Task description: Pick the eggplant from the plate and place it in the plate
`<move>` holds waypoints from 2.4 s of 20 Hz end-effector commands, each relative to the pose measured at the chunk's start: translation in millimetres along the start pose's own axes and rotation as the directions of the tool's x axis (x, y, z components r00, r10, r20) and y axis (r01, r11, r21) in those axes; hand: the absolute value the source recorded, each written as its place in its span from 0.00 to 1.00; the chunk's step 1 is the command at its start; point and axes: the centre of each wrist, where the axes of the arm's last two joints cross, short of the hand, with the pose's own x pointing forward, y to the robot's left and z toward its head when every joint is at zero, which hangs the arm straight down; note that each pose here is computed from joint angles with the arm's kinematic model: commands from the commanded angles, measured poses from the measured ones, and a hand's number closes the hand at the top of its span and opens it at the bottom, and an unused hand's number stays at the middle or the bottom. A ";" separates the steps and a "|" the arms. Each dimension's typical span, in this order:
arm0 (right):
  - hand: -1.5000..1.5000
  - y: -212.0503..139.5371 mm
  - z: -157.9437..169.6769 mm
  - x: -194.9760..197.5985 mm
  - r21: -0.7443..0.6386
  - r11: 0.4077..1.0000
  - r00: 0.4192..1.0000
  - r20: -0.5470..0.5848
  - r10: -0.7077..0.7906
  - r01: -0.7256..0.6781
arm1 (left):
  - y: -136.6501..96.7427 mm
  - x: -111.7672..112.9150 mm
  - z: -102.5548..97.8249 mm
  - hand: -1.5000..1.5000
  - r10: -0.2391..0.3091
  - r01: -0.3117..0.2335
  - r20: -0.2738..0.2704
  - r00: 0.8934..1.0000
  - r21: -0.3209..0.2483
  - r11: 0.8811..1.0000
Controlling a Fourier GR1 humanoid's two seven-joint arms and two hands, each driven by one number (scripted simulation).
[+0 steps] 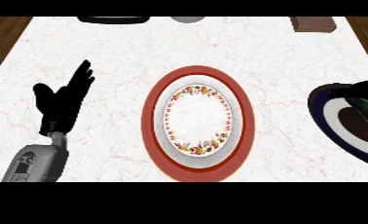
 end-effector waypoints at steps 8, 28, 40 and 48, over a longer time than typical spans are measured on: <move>1.00 13.2 -16.8 5.4 0.121 0.992 0.979 0.196 -0.062 0.039 | -3.0 -2.3 7.7 0.50 -0.007 0.007 -0.005 1.000 -0.011 1.000; 1.00 -88.9 -46.0 378.7 -0.694 0.589 0.700 0.656 0.283 0.413 | 15.1 -23.9 11.5 0.50 0.012 -0.005 -0.123 0.992 0.058 0.998; 1.00 -56.8 -12.8 435.9 -0.761 0.149 0.774 0.631 -0.056 0.631 | 18.0 -14.8 9.9 0.50 0.001 0.002 -0.067 0.998 0.049 0.999; 1.00 -4.1 8.6 467.0 -0.817 0.015 0.806 0.565 -0.177 0.576 | 17.7 -5.8 8.6 0.50 0.007 -0.003 -0.038 0.999 0.086 0.996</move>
